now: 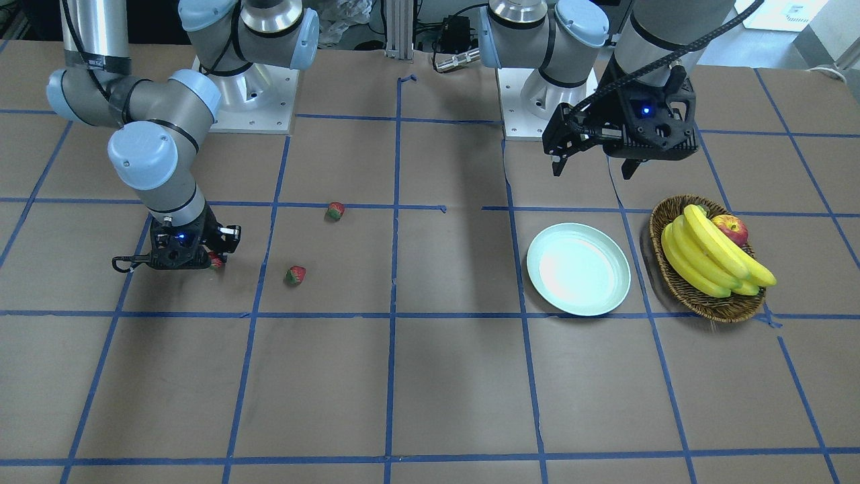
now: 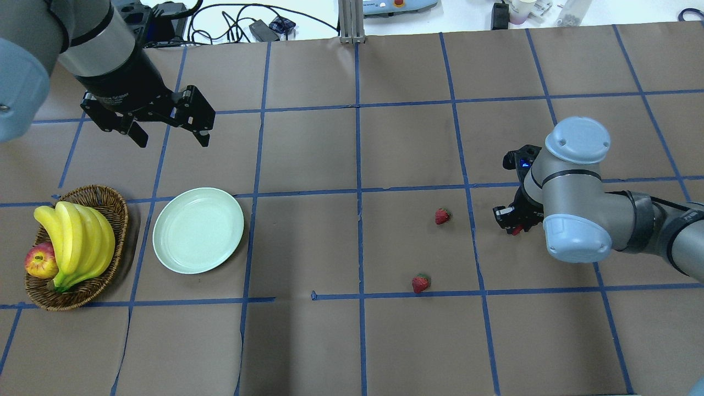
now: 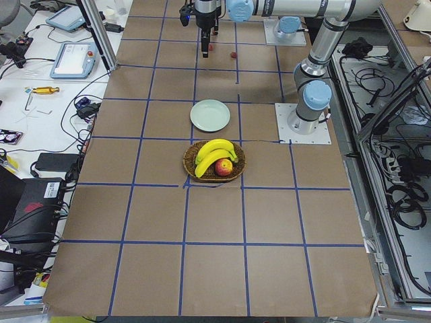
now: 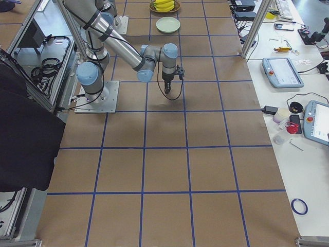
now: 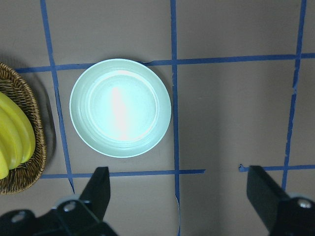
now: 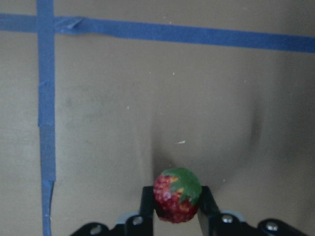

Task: Collect all strawberries into plate
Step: 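Close the right gripper on the strawberry and lift it, then carry the strawberry toward the plate and release it on the table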

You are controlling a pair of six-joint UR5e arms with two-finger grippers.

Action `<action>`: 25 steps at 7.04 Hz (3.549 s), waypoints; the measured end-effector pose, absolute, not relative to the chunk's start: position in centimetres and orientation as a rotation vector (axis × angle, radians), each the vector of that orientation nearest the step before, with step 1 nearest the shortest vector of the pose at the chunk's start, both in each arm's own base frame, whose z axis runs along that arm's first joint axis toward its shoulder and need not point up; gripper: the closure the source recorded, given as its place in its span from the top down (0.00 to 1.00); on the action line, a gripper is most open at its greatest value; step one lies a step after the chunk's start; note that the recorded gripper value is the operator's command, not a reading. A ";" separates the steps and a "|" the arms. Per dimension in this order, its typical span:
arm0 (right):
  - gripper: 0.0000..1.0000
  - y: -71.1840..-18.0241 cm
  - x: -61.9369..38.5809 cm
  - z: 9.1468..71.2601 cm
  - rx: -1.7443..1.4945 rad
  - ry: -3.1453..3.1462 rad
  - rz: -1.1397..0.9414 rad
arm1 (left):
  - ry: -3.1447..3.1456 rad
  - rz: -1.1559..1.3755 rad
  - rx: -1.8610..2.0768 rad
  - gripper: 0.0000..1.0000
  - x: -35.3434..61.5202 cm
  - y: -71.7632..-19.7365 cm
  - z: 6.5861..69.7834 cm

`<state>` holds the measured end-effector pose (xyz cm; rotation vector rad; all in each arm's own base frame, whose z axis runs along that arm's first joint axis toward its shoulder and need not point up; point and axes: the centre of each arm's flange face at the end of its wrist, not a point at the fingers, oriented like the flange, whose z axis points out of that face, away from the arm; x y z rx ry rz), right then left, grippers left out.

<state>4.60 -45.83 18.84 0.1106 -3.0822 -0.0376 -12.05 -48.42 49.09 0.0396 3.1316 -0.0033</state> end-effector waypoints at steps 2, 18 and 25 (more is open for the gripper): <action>0.26 -48.1 4.6 21.6 0.097 -3.090 -0.015 | 3.132 -0.005 0.040 1.00 -12.0 -48.4 49.1; 0.30 -51.4 38.9 19.8 0.149 -3.237 -0.124 | 3.137 -0.003 0.034 1.00 -12.2 -48.5 49.1; 1.00 -50.6 38.5 21.2 0.143 -3.250 -0.155 | 3.133 -0.012 0.038 1.00 -12.1 -48.4 49.3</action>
